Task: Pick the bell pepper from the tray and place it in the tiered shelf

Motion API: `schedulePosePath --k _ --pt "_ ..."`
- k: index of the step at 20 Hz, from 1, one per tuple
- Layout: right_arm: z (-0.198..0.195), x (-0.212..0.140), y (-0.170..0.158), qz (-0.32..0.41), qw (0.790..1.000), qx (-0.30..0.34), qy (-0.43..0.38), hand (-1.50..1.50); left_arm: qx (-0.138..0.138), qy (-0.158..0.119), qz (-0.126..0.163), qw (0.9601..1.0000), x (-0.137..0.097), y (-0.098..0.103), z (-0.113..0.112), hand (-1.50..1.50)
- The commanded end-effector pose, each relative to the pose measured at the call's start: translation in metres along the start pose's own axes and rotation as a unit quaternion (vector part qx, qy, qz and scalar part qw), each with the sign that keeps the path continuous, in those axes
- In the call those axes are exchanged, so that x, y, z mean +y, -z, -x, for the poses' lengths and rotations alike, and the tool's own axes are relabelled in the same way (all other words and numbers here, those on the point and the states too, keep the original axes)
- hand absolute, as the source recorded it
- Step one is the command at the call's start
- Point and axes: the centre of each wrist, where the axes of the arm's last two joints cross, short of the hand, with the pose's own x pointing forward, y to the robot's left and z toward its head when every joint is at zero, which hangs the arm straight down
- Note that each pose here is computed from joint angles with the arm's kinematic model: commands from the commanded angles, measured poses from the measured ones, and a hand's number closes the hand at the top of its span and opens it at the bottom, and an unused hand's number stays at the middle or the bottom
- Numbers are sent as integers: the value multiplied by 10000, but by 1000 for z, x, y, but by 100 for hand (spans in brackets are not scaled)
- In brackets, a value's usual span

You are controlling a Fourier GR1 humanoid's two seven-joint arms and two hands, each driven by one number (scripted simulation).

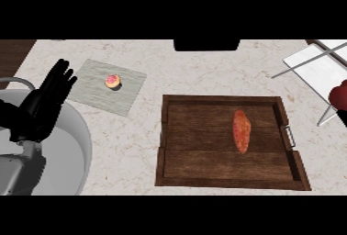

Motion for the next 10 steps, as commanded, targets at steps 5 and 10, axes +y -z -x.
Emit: schedulePosePath --k 5,10 --pt "71 -43 37 397 9970 497 444 150 217 -38 -136 9997 -12 -5 27 0" --pt "108 -59 55 563 9954 658 402 150 203 46 -78 9998 6 5 18 0"
